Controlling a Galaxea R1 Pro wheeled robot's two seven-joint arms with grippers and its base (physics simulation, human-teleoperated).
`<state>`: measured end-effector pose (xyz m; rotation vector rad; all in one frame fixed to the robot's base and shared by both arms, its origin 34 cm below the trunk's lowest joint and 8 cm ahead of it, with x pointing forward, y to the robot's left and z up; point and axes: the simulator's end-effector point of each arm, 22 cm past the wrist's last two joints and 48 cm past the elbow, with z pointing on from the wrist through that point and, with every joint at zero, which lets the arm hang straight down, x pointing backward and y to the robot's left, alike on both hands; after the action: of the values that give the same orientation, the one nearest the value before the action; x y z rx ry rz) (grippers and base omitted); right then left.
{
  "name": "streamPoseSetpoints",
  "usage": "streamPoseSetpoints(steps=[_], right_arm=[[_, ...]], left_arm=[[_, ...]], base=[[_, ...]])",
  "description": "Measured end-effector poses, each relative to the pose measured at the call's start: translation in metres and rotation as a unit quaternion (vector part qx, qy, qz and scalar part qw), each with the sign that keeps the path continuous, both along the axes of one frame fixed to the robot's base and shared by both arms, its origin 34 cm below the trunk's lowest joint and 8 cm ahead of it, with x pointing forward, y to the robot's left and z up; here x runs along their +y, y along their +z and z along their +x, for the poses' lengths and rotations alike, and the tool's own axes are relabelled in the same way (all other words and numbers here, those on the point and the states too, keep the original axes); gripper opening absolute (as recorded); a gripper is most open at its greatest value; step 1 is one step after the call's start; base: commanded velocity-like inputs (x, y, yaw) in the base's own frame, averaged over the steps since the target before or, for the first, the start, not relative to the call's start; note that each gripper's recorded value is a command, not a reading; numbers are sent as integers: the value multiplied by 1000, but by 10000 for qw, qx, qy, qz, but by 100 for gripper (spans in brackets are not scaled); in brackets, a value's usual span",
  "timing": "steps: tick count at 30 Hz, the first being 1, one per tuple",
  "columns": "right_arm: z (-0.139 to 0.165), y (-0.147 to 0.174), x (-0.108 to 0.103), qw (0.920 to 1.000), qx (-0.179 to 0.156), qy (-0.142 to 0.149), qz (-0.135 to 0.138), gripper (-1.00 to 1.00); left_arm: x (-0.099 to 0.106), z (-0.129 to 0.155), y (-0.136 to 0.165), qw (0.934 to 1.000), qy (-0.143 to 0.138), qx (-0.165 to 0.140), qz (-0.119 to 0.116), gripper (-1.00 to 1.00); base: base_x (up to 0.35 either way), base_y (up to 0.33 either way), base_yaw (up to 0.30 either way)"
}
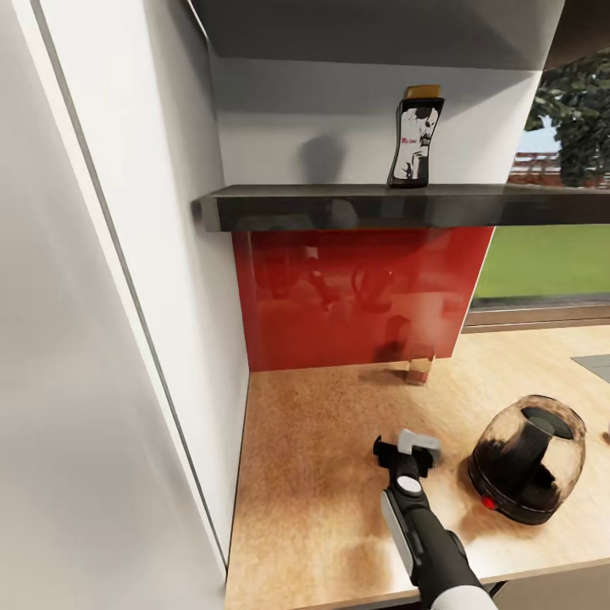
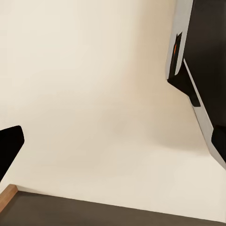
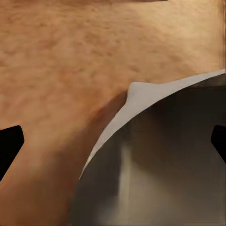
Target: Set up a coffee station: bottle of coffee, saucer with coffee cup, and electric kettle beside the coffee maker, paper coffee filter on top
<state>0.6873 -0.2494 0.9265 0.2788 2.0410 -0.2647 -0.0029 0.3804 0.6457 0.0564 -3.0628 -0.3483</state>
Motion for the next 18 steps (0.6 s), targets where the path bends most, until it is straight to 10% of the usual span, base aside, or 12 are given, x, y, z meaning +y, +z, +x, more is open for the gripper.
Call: streamPoseSetpoints(steps=[18], right_arm=[[-12, -25, -2, 9996, 269, -46, 44, 100]], left_arm=[[0, -1, 0, 10000, 1, 6, 0, 100]], base=[[30, 0, 0]])
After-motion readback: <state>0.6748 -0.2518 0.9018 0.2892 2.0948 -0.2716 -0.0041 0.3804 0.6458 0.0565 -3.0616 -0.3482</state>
